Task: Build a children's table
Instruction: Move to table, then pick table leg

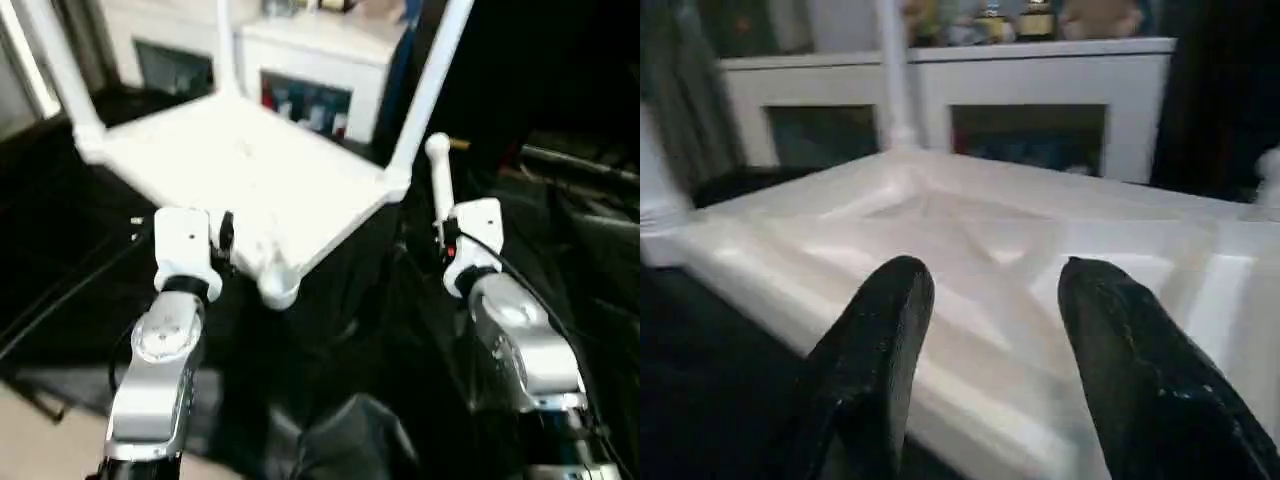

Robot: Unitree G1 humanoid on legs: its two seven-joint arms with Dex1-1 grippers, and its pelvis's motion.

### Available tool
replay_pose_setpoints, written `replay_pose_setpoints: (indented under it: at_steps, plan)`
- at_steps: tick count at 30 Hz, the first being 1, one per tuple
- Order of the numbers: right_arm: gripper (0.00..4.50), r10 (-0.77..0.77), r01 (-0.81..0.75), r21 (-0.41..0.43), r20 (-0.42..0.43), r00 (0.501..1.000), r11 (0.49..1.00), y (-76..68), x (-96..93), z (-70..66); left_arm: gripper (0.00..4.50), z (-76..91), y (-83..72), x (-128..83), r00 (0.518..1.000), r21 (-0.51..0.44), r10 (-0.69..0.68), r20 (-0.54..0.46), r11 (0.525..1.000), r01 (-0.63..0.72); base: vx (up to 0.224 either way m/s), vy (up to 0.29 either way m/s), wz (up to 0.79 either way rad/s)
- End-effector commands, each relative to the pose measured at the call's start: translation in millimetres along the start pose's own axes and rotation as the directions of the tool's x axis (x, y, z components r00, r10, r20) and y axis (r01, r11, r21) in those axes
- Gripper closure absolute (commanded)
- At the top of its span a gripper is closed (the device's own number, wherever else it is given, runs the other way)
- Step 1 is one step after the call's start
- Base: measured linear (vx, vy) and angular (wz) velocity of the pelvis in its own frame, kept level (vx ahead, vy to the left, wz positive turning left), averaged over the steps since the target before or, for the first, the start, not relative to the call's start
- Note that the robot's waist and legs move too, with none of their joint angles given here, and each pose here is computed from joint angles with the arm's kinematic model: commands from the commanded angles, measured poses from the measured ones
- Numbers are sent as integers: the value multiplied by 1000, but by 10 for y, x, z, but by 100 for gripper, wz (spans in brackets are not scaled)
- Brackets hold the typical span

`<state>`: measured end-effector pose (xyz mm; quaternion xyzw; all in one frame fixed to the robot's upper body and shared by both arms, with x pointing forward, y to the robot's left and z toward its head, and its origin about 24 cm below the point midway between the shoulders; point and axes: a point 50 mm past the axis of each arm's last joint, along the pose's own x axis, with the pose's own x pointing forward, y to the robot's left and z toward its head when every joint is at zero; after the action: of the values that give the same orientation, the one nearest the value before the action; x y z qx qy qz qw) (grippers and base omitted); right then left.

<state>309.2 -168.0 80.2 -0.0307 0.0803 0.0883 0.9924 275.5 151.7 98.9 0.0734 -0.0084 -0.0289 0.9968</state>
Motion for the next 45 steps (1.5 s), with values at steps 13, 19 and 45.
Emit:
replay_pose_setpoints:
  at_steps: [13,19,45]
  plan:
    - [2,-163,180,97,-160,973,979,-476,294,-42,194,-17,-126,7,974,13,-221,-48,975,222,-8,-15,9]
    - [2,-168,197,105,-233,958,975,-527,573,-44,194,73,-97,13,950,53,-307,-57,949,310,0,0,0]
    - [2,-357,415,93,-363,860,905,-747,599,-208,194,218,-285,-668,649,54,-747,-142,649,759,0,0,0]
